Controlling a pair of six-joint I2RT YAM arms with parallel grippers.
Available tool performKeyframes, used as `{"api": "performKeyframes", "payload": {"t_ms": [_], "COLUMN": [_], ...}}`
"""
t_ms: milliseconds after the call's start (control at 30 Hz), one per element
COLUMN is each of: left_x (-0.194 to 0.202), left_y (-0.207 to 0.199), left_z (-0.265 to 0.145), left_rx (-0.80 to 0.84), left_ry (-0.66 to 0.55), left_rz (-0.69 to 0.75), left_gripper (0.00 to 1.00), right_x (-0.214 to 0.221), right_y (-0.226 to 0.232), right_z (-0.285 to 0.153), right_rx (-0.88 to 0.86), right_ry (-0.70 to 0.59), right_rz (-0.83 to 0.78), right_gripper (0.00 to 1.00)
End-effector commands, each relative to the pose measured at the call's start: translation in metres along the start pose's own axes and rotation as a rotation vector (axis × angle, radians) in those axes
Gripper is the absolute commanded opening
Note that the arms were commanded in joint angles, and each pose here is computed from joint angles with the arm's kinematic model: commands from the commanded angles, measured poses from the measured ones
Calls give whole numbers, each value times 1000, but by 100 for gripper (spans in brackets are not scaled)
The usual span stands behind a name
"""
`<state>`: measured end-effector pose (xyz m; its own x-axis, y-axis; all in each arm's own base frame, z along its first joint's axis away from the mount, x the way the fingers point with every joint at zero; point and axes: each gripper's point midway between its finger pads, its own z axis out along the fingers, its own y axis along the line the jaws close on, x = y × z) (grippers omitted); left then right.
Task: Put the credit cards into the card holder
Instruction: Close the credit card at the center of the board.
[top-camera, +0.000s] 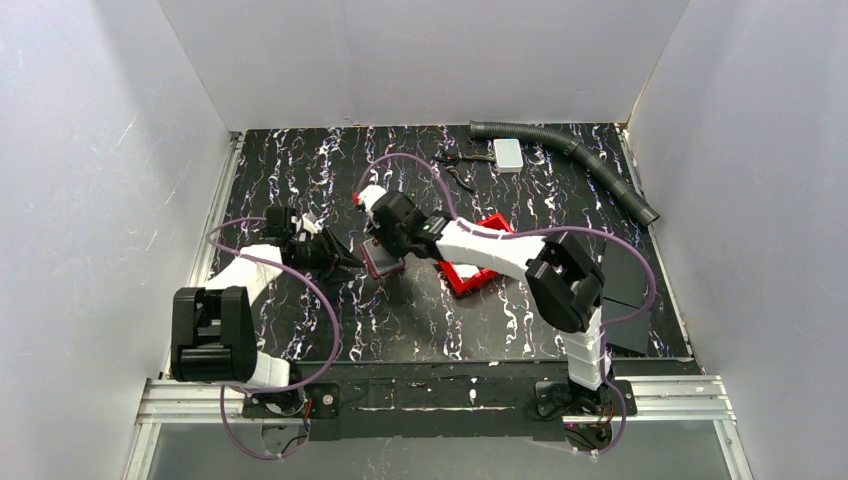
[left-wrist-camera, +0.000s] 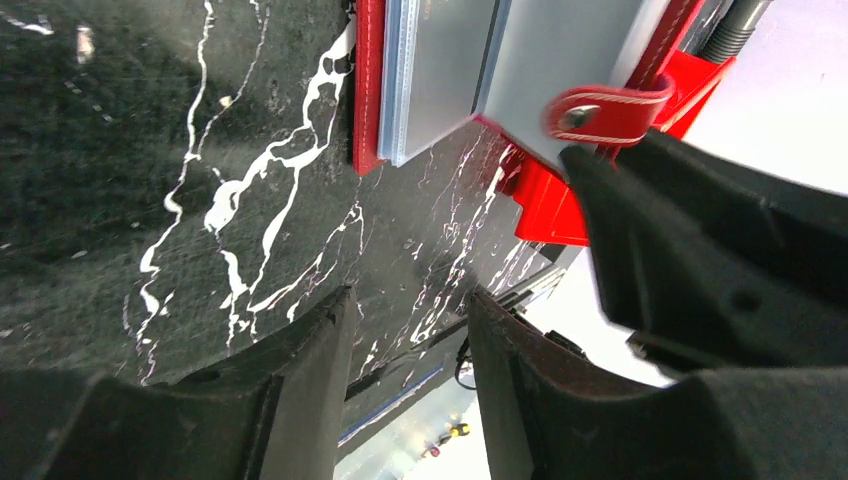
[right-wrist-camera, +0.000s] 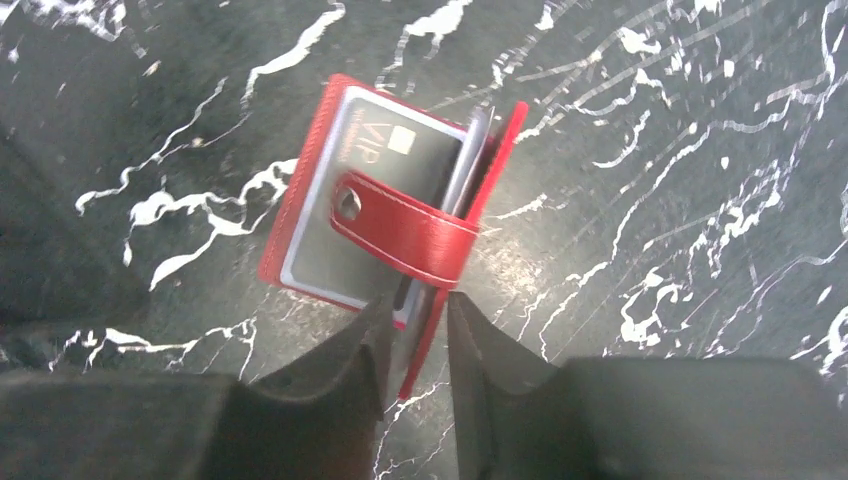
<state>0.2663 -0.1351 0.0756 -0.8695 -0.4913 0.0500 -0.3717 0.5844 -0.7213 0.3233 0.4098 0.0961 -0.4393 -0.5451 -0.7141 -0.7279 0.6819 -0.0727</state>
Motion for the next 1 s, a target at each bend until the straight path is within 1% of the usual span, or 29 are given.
{"api": "performKeyframes", "payload": {"t_ms": [0,67,100,133,167,233,267,300,333,400,533,700,767,867,900,967], "left_x": [-7,-8,-8,-7,-6,-2,0,1,2,2,-1,-2,-3,-6,-7,-8], "left_y": [5,10,16,20,22,24,24,24,25,26,31,32,33,39,40,43], "left_z": [-21,-29,-35,-42,-47,-48,-48,-48,-49,-52,-54,-57,-59,-63,-64,-66], "left_rx": [-35,-59,-79,-92,-96,-89,-83,-78,-76,-78,-87,-85,-88,-111,-114,-119], "left_ry": [-66,-86,-98,-117,-132,-131,-129,-131,-137,-151,-172,-187,-198,-227,-238,-254], "left_rz": [20,30,32,40,49,44,44,45,46,43,28,24,23,5,-3,-19], "left_gripper": [44,44,44,44,44,44,45,45,45,45,45,46,46,47,48,49], "right_x": [-4,0,2,0,0,7,8,10,16,22,34,56,63,68,70,70], "right_y": [6,24,36,46,55,69,73,73,74,82,84,61,55,52,52,54], "right_z": [-2,7,10,11,14,27,28,30,32,34,40,48,51,53,56,58], "right_rx": [77,2,-51,-101,-149,-216,-225,-198,-162,-131,1,192,232,253,252,247], "right_ry": [38,49,49,30,1,2,-1,-27,-19,-10,2,29,46,39,32,28], "right_rz": [-129,-103,-63,-37,-12,3,7,-12,-44,-79,-132,-161,-167,-144,-136,-121], "right_gripper": [42,53,59,63,67,71,75,82,85,86,87,86,85,78,74,61]}}
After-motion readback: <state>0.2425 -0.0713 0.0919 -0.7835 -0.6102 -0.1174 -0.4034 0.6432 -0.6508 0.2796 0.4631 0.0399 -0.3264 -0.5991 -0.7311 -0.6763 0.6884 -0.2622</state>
